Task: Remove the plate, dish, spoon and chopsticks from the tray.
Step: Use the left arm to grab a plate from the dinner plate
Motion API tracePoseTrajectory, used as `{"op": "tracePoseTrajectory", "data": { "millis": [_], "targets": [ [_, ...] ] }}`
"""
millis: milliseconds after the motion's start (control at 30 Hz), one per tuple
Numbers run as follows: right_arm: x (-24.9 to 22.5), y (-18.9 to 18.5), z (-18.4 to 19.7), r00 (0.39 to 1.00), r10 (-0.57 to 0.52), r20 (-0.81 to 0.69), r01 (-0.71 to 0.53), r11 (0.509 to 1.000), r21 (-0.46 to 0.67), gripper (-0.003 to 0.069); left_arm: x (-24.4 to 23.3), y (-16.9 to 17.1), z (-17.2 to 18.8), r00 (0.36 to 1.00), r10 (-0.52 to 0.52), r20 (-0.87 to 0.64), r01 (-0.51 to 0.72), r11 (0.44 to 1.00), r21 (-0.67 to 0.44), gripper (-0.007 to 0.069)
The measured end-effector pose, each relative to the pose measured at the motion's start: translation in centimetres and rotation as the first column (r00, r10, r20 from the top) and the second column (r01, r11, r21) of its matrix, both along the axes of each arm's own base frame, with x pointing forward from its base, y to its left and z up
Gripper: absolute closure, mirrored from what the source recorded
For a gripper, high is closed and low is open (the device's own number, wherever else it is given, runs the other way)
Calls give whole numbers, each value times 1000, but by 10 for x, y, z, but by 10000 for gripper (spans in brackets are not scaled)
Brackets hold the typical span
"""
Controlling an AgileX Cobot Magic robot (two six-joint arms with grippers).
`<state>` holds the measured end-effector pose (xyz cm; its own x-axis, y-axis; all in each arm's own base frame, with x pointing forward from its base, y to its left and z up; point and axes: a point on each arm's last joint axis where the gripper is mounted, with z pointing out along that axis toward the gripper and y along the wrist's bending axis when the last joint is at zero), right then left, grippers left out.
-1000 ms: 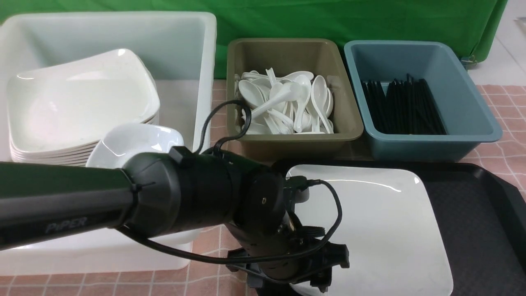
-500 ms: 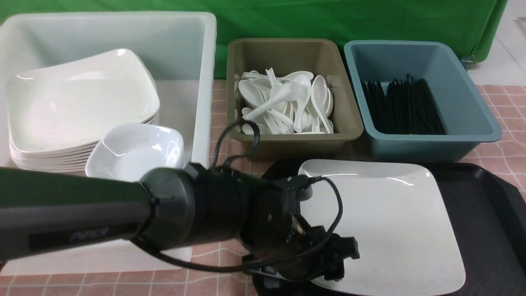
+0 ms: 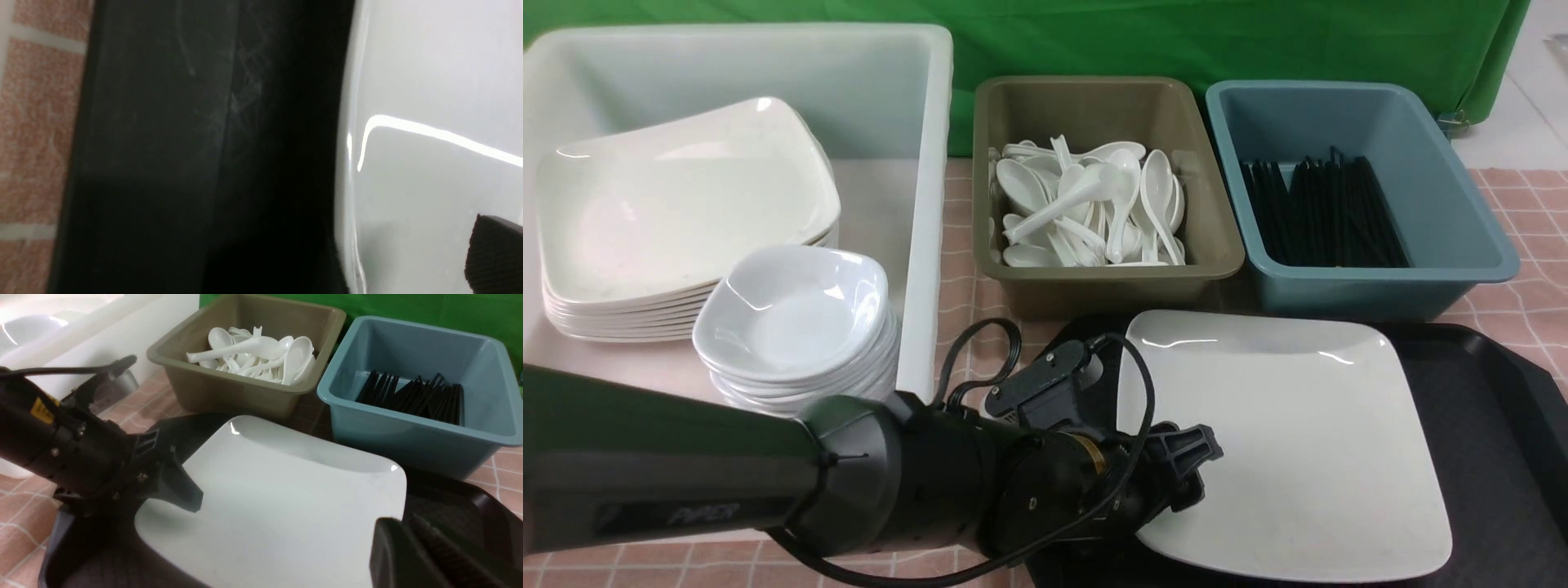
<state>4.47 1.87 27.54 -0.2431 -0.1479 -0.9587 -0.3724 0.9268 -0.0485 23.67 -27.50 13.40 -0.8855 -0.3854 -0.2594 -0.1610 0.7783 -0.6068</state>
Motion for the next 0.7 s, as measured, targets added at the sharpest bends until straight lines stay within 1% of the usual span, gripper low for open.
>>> {"op": "tracePoseTrajectory", "data": {
  "millis": [100, 167, 200, 300, 333, 500, 600, 700],
  "targets": [
    [0, 0, 0, 1000, 0, 0, 0, 1000, 0, 557, 0, 0, -1, 1000, 1, -6, -1, 1000, 3, 281],
    [0, 0, 0, 1000, 0, 0, 0, 1000, 0, 555, -1, 0, -2, 1000, -1, -11, 1, 1000, 6, 393],
    [0, 0, 0, 1000, 0, 0, 0, 1000, 0, 554, -1, 0, -1, 1000, -2, -12, 2, 1000, 7, 466],
    [0, 0, 0, 1000, 0, -2, 0, 1000, -1, 554, -1, 0, 1, 1000, -8, -5, 8, 1000, 5, 561],
    [0, 0, 0, 1000, 0, -3, 0, 1000, -1, 553, -1, 1, 6, 1000, -15, 11, 15, 1000, -1, 580],
    [0, 0, 0, 1000, -1, -3, 1, 1000, -1, 547, -8, 7, 26, 996, -73, 52, 73, 997, 7, 590],
    [0, 0, 0, 1000, -2, -3, 2, 1000, -1, 545, -11, 10, 50, 989, -102, 110, 104, 994, -14, 609],
    [0, 0, 0, 1000, -2, -3, 2, 1000, -1, 545, -15, 15, 73, 978, -116, 172, 125, 991, -41, 611]
  ]
}}
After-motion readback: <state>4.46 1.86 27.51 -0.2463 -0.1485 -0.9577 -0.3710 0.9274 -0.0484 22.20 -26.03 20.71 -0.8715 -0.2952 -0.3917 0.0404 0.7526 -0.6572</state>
